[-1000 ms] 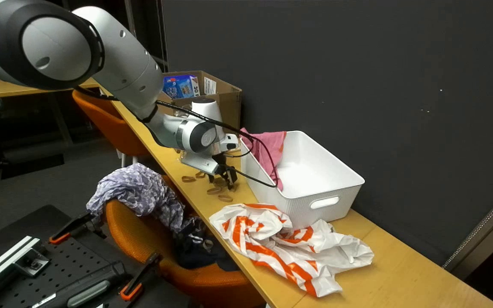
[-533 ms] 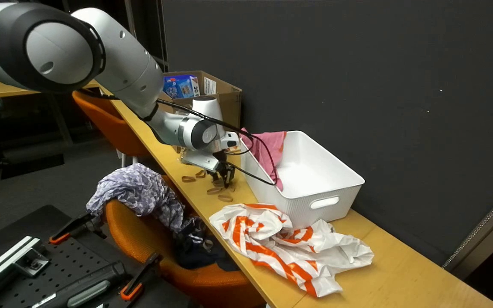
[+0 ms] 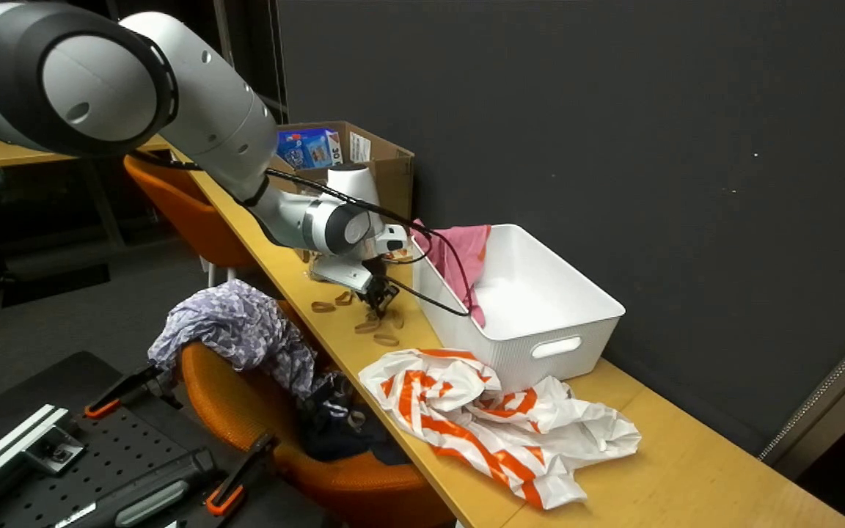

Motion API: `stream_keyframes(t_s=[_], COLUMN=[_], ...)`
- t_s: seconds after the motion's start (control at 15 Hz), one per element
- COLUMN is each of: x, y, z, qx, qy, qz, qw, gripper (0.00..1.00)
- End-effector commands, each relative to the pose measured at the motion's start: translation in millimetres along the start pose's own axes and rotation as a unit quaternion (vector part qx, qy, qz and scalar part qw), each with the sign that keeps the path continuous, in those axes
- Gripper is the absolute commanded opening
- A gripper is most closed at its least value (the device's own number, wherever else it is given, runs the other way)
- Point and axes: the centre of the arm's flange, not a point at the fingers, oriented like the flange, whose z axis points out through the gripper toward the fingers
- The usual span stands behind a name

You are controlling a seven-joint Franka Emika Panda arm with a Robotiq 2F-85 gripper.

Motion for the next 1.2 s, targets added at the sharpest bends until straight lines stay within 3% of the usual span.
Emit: stream_keyframes(t_s=[0.0,0.2,0.8,0.93,1.13], x=[-9,-4,16,23,27], y=[-9,-19,-52,-62,-83], z=[-32,-77,-276,-298,-301], qx=[-0.012,-0.02,-0.055,-0.053,-0.054], qy=[0.001,0.02,0.143,0.16,0.166], qz=[0.013,0.023,0.033,0.025,0.008], qw=[0.9998,0.9993,0.9876,0.9853,0.9847], gripper=[0.02,0.02,0.02,0.02,0.02])
